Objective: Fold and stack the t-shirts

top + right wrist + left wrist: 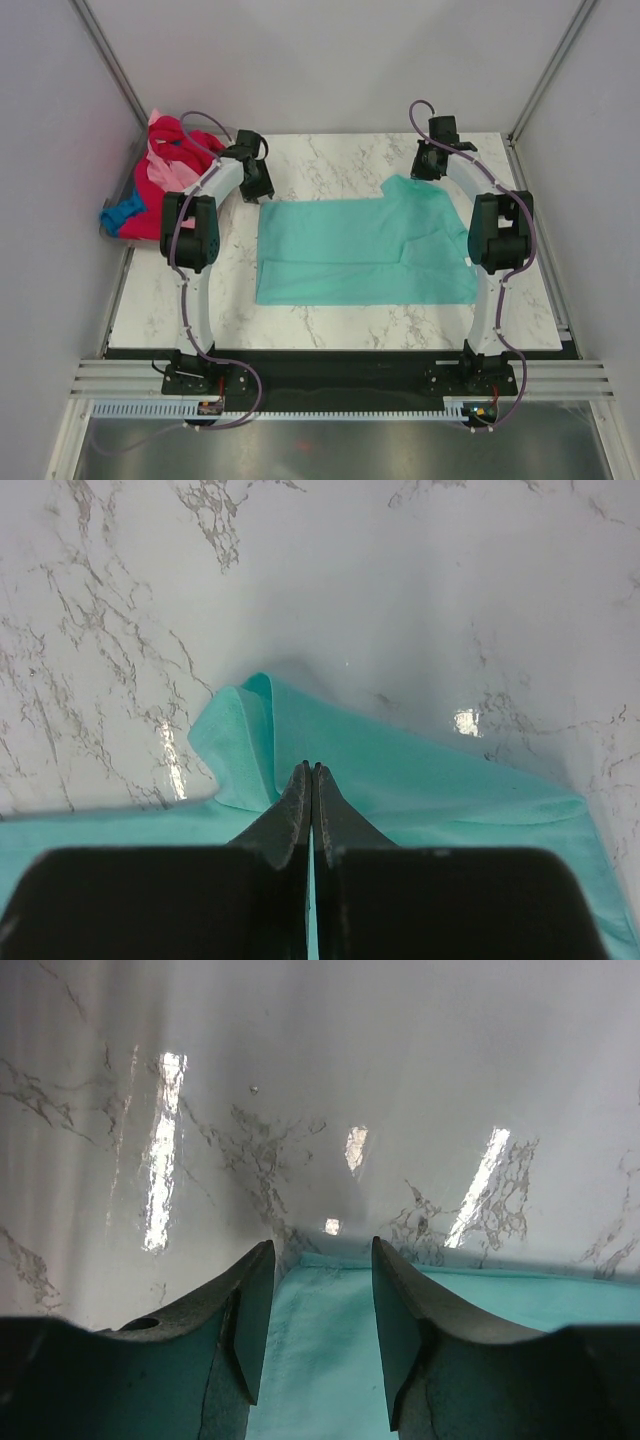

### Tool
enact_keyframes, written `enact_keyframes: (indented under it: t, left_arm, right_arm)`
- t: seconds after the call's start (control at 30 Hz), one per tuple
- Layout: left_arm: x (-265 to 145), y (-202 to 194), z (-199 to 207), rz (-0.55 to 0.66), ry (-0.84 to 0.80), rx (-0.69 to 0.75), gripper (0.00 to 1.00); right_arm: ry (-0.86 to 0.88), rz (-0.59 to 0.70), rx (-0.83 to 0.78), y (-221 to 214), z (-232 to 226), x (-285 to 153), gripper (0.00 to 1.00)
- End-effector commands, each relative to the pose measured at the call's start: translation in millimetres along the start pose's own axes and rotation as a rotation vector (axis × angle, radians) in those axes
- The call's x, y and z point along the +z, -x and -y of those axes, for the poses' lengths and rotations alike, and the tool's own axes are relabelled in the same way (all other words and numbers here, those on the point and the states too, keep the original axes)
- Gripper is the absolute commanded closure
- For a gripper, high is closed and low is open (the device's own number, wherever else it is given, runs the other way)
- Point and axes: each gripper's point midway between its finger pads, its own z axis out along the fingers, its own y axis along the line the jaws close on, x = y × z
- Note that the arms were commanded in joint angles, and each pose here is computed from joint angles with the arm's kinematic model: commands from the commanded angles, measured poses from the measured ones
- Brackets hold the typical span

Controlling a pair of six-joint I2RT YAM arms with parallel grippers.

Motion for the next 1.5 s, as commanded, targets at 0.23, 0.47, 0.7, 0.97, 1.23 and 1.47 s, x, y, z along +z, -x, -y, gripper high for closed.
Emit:
enact_keyframes:
  t: [0.23,0.47,0.7,0.97,1.23,1.47]
  left_arm:
    - [15,-2,5,-0.014,-0.004,0.002,0.55]
    - [12,0,9,-0.013,-0.021,0.006,0.87]
    - [-11,8,12,0.019,-0.038,0.017,0.98]
    - [-53,22,15,0.083,-0.057,0.028,0.98]
    - [-77,10,14,0.075,-0.081,0.034,0.98]
    - [-99,-16,5,0.069,-0.084,0.049,0.98]
  right_arm:
    - [0.018,0.043,0.002,12,-6,-12,1.00]
    - [0.009,0.043,-0.003,11,-4,-11,1.00]
    - [0.021,0.069,0.003,23,-9,-24,1.00]
    - [0.050,0.116,0.012,39,-18,-59,1.00]
    - [0.042,0.101,0.011,22,-13,-85,1.00]
    - [0.009,0.097,0.011,-12,4,-120,1.00]
